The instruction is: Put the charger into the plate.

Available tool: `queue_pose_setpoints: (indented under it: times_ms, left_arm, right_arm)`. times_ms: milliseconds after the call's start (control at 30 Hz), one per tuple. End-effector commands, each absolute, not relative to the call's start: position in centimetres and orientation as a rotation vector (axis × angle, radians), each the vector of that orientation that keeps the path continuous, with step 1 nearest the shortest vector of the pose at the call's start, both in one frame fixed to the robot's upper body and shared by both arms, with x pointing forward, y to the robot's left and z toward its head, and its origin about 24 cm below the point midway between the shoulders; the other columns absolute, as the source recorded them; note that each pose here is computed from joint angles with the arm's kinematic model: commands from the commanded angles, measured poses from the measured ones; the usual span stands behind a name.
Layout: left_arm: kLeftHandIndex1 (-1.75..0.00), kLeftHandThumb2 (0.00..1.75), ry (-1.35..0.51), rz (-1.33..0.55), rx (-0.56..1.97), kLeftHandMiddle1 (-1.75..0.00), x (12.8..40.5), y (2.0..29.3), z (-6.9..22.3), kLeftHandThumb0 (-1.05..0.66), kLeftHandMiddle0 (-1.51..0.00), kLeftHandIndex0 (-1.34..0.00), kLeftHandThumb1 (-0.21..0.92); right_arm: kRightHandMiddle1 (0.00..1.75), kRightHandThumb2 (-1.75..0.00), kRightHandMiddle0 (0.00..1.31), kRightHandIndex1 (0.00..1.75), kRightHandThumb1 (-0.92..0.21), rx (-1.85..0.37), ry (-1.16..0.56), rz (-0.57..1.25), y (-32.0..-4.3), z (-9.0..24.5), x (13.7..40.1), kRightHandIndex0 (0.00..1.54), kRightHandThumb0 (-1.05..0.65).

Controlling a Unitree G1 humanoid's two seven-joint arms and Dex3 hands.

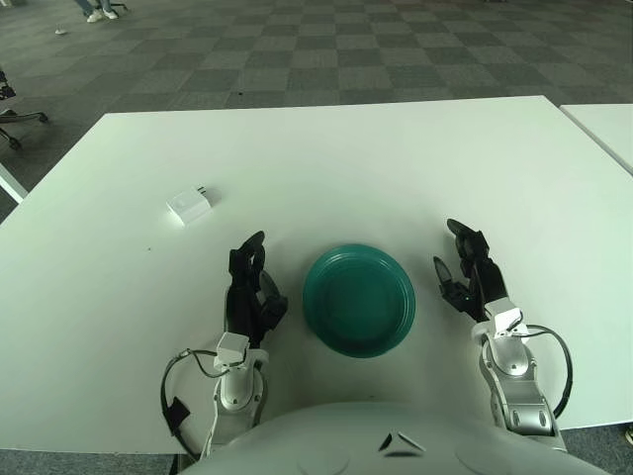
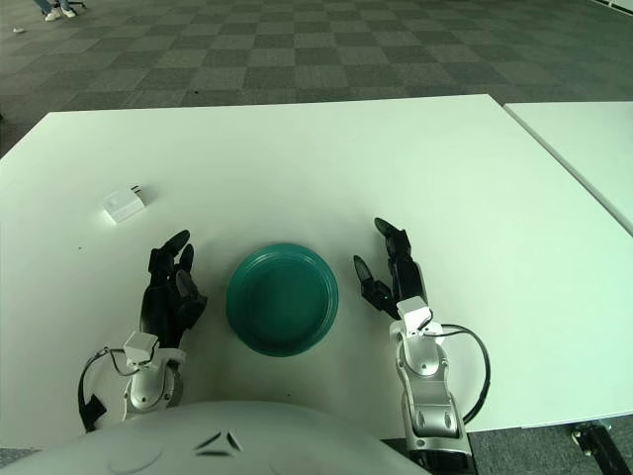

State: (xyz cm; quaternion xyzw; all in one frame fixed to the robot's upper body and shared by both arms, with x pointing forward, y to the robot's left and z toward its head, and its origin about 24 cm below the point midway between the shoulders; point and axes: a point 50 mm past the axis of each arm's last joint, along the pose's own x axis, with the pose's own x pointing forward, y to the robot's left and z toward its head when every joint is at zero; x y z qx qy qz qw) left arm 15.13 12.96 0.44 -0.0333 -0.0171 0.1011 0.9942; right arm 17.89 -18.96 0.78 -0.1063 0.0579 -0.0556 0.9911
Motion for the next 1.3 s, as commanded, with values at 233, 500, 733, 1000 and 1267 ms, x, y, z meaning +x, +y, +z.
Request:
queue_pose_setpoints:
  times_ms: [233,500,733,1000,1267]
  left_arm:
    - [-0.82,1.01,0.012,0.258,0.008,-0.01,14.9,13.4,-0.3,-0.84,-0.31,0.00,0.92]
    - [-0.76,0.93,-0.209,0.363,0.490,-0.01,18.5,16.6,6.4,-0.81,-0.31,0.00,0.92]
    - [-0.78,0.86,-0.371,0.492,0.947,-0.01,21.0,19.5,10.4,-0.87,-0.32,0.00,0.92]
    - [-1.00,0.85,-0.319,0.554,1.338,-0.01,22.9,24.2,12.8,-1.02,-0.33,-0.01,0.92]
    - [-1.05,0.92,0.061,0.524,1.607,-0.01,26.5,31.1,14.0,-1.05,-0.33,-0.05,0.92]
  right_arm:
    - [0.72,-0.47,0.00,0.05,-0.92,-0.167,0.267,-0.135,-19.6,-2.5,17.2,0.31,-0.68]
    - [0.73,-0.45,0.00,0.05,-0.92,-0.178,0.236,-0.135,-19.6,-2.0,17.8,0.32,-0.69]
    - [0.72,-0.46,0.00,0.04,-0.92,-0.199,0.224,-0.114,-19.6,-1.9,18.3,0.32,-0.69]
    - [0.74,-0.47,0.00,0.04,-0.92,-0.187,0.244,-0.128,-19.6,-2.1,18.7,0.32,-0.69]
    - [0.73,-0.49,0.00,0.03,-0.92,-0.158,0.256,-0.148,-19.1,-0.6,18.2,0.31,-0.67]
